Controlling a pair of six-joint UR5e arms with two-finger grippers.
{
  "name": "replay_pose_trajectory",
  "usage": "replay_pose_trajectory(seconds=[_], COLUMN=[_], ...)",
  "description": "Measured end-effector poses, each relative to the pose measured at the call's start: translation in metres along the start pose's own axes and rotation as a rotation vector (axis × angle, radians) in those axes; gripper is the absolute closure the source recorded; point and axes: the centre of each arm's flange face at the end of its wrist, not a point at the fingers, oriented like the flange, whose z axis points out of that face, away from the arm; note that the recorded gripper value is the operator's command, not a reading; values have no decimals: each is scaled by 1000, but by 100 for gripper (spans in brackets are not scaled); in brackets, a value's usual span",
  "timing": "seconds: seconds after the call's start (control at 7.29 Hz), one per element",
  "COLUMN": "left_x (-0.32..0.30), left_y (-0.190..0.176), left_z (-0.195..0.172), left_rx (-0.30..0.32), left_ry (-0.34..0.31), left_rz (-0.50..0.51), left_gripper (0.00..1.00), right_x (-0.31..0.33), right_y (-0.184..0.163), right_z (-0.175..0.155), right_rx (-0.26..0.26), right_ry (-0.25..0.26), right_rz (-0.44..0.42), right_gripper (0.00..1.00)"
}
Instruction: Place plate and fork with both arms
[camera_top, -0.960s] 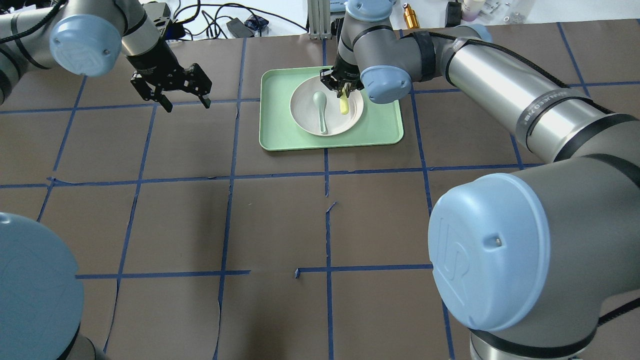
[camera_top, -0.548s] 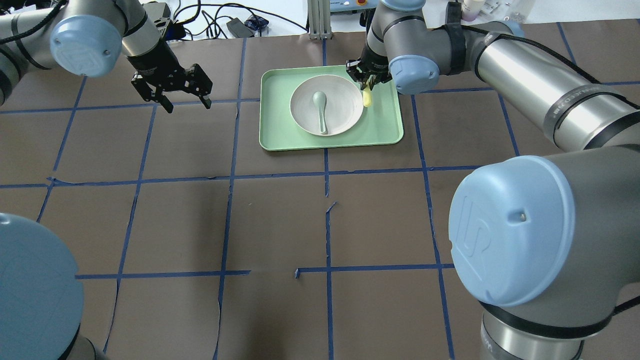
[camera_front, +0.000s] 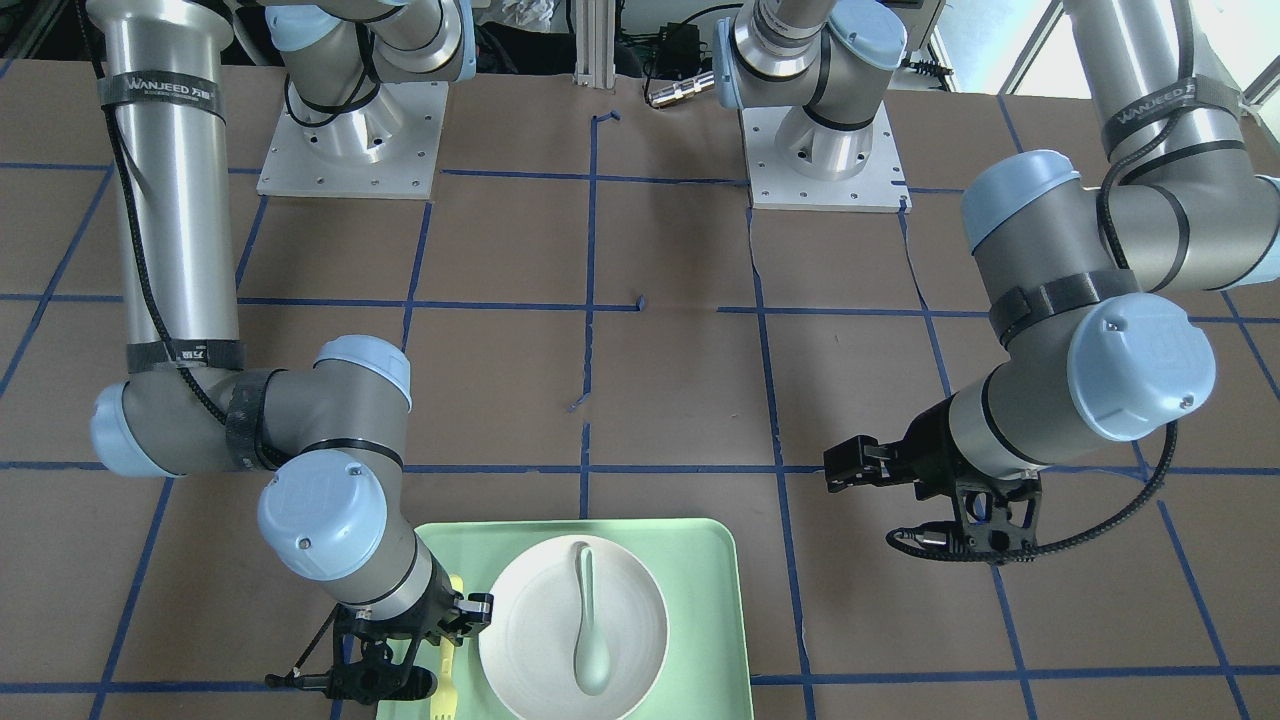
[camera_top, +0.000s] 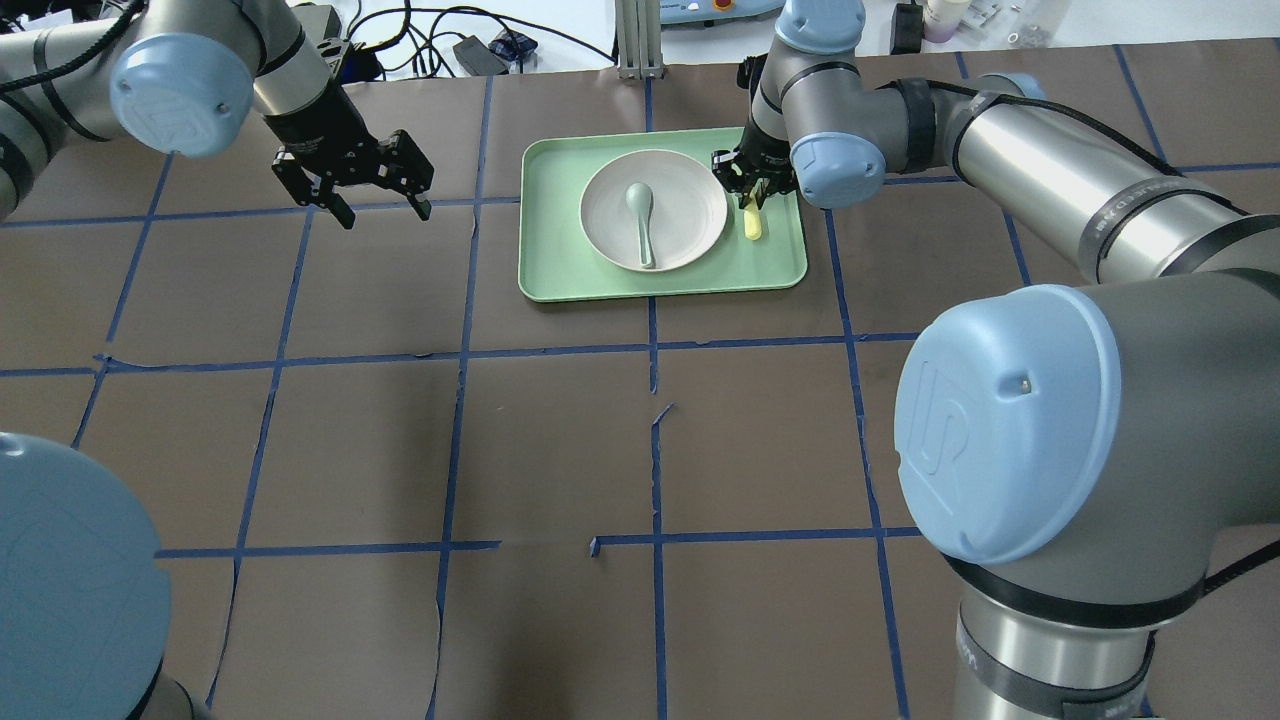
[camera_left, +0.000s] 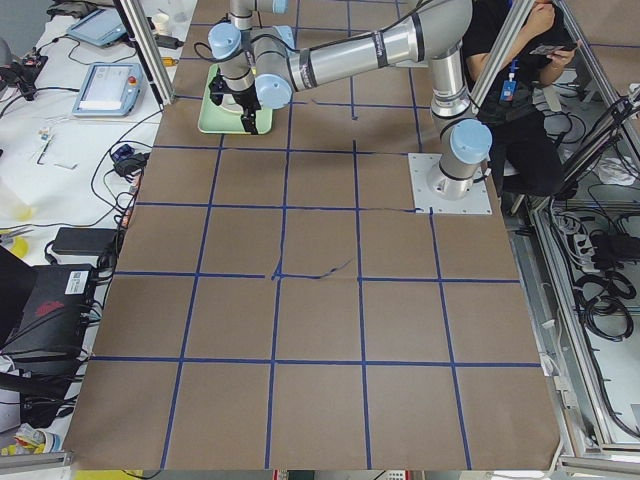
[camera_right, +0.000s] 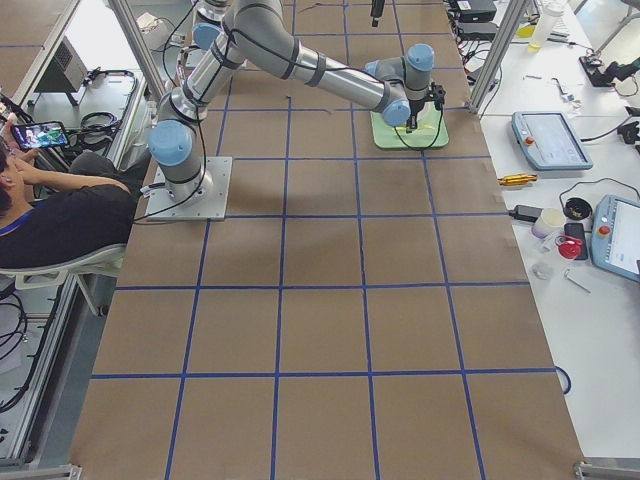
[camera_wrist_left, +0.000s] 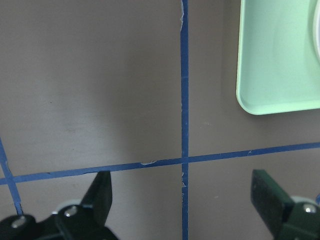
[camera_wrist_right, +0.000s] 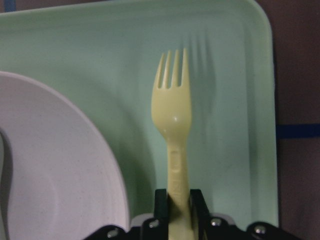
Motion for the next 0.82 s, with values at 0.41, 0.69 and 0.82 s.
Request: replay_pose_trajectory(seconds=[0.41, 0.69, 0.82], left_x=[5, 12, 15], left_y=[8, 29, 42], left_z=[-19, -48, -58], left_rx=[23, 36, 23], left_ry=[-16, -44, -55], left_rz=[8, -6, -48], left_gripper=[0, 0, 0], right_x=[-1, 3, 2], right_y=[9, 37, 56], right_z=[-47, -118, -164], right_rx=[-4, -103, -127], right_ry=[20, 91, 107], right_rz=[-15, -9, -8], right_gripper=[0, 0, 0])
